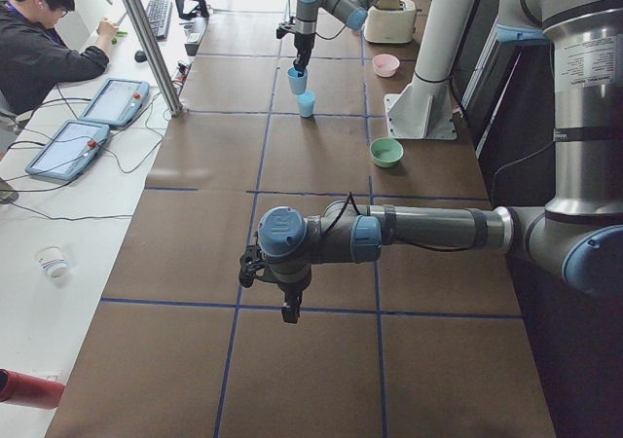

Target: Stack blue cups with both arms

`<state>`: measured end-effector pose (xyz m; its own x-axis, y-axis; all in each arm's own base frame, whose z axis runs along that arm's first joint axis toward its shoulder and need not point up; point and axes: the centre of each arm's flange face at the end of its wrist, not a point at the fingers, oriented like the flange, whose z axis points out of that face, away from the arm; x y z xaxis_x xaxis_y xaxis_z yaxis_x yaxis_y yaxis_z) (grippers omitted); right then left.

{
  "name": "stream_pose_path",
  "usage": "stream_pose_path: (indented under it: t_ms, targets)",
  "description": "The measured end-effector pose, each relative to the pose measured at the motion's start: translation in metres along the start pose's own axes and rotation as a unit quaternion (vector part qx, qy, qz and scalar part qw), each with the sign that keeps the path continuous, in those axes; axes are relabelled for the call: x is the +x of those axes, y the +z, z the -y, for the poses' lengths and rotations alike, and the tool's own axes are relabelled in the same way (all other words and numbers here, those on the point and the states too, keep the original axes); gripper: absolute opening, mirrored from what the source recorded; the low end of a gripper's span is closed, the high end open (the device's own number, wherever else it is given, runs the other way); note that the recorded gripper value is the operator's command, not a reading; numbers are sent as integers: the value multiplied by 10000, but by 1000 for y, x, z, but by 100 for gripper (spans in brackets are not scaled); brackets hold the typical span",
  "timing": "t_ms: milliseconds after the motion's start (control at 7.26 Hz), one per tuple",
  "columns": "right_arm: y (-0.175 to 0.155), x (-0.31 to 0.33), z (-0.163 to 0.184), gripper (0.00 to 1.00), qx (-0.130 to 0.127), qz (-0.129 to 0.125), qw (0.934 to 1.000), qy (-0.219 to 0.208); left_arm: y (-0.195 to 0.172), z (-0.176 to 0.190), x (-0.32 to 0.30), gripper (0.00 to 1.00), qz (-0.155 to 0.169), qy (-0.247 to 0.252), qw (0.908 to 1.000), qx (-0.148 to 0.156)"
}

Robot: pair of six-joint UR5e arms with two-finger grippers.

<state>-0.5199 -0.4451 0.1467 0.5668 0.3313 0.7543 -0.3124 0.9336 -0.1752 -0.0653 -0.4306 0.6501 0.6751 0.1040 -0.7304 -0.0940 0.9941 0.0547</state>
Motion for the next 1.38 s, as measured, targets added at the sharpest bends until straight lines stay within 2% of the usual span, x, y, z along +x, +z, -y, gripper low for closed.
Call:
stream_pose_path:
  t_ms: [275, 413, 551, 826, 1101, 1239, 1377]
  targets:
    - [10, -1, -17, 1, 55, -69, 10000, 18, 0, 0, 0, 100, 1, 4, 10000, 4]
    - [12, 1, -18, 58, 64, -92, 9999, 19, 0, 0, 0, 100, 1, 6, 10000, 6]
    - [14, 3, -19, 100, 69, -114, 9999, 22, 0, 0, 0, 100, 1, 6, 10000, 7]
    - [20, 6, -23, 100, 170, -147, 9997, -66, 0, 0, 1, 100, 1, 2, 10000, 4]
    - [15, 10, -15, 100, 46, -129, 9997, -190, 0, 1, 1, 100, 3, 16, 10000, 4]
    - [6, 19, 11, 100, -113, -118, 9993, -339, 0, 1, 1, 100, 10, 16, 10000, 4]
    - [-5, 41, 53, 100, -282, -127, 9980, -548, 0, 3, 1, 100, 18, 24, 10000, -1]
